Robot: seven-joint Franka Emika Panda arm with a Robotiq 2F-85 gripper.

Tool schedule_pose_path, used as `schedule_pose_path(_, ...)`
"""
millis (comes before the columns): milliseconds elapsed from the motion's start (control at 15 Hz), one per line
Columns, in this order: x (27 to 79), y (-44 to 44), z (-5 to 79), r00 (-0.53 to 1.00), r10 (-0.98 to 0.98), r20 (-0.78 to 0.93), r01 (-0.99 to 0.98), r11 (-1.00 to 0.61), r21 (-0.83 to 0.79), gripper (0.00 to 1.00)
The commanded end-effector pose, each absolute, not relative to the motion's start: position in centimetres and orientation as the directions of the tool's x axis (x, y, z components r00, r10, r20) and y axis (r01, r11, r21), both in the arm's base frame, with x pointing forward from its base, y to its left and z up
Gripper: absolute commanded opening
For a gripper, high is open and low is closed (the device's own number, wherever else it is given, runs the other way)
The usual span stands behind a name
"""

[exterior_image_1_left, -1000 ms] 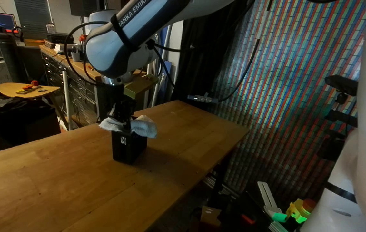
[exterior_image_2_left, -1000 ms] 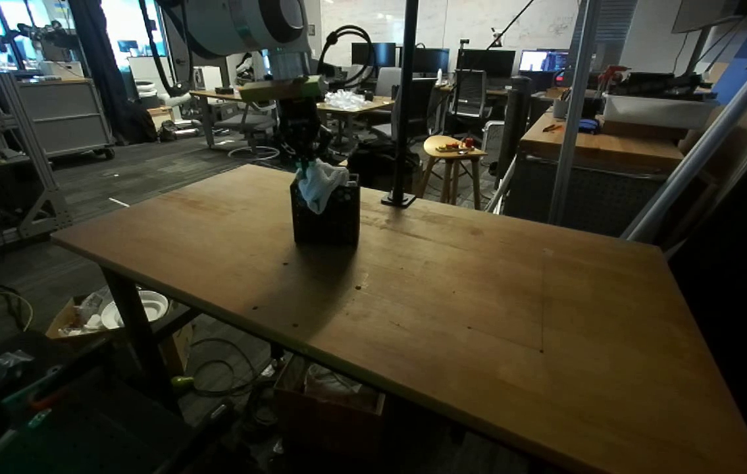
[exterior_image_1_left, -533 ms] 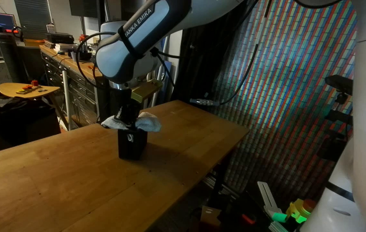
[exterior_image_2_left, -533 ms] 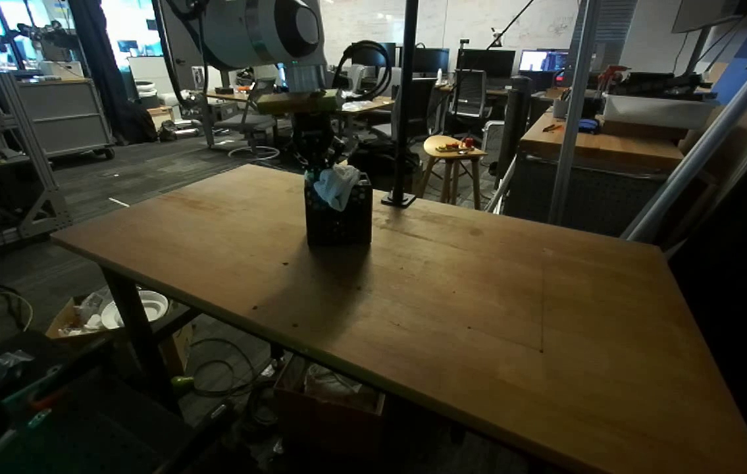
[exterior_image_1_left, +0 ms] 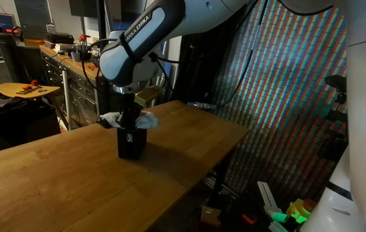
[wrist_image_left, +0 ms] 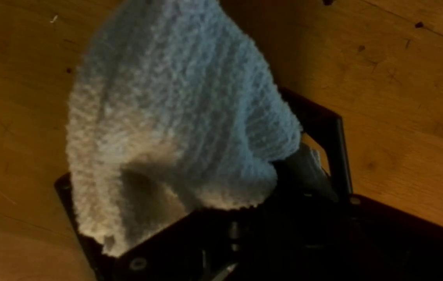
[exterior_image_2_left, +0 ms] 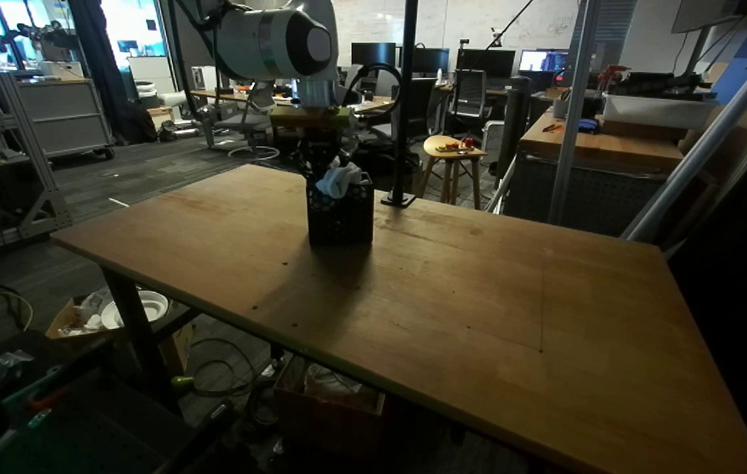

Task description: Put the towel deep inside the black object

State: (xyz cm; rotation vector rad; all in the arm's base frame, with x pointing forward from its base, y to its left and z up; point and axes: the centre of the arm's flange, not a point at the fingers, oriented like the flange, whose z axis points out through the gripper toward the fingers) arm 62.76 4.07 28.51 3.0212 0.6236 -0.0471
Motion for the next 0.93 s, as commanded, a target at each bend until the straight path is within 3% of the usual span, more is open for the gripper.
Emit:
schedule_pose_path(0, 63.6, 4.1, 25.6, 0.906, 0.422, -0.021, 0.422, -0.907, -0.018, 0.01)
schedule_pose_path(867, 61.6, 8.0, 34.5, 0.877, 0.48, -0.021, 0.478, -0.868, 0.133, 0.01)
